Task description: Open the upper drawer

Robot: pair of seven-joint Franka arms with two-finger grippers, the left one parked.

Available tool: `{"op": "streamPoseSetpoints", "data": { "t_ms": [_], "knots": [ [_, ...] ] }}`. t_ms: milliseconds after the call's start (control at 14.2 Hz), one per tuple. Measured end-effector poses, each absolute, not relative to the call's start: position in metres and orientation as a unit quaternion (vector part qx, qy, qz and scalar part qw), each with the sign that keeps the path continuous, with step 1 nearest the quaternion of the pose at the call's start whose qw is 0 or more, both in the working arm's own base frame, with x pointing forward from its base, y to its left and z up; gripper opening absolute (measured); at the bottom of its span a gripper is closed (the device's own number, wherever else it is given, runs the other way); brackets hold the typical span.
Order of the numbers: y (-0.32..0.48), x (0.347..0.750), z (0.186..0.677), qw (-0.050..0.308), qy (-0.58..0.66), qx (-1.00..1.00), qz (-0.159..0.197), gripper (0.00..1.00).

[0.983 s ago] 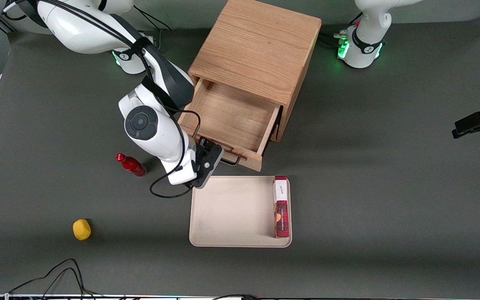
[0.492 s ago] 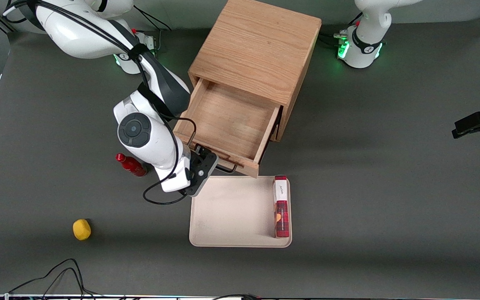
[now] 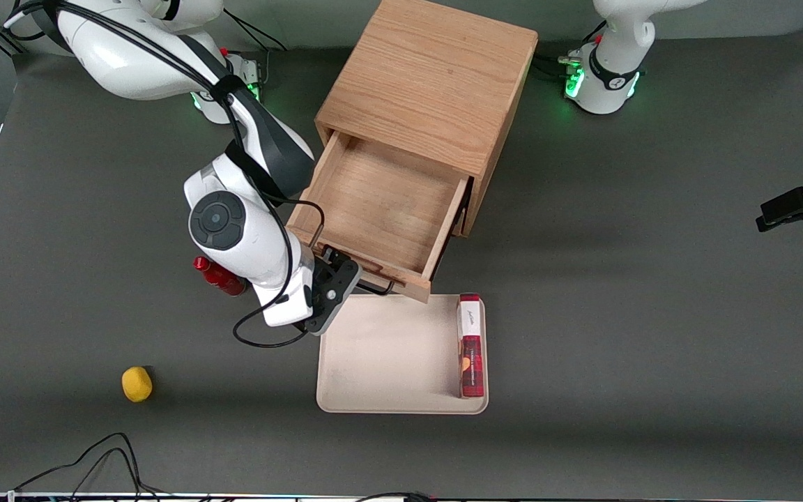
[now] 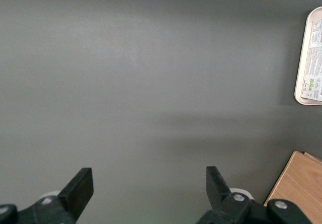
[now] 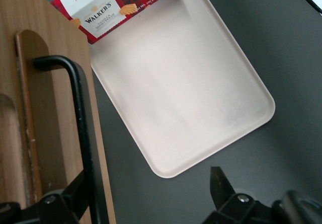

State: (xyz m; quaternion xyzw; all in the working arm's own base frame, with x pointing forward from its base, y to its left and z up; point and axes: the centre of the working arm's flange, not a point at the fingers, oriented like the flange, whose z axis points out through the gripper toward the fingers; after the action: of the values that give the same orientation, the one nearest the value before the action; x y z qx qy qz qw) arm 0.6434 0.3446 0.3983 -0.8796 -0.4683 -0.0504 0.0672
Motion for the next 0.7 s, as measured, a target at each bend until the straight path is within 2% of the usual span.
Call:
{"op": "streamPoseSetpoints", "data": {
  "t_ms": [351, 702],
  "knots": [
    [0.337, 0.648, 0.416, 0.063, -0.464, -0.882, -0.047, 1.0],
    [0.315, 0.636, 0.459, 0.049, -0.443, -0.895, -0.014, 1.0]
  ]
}}
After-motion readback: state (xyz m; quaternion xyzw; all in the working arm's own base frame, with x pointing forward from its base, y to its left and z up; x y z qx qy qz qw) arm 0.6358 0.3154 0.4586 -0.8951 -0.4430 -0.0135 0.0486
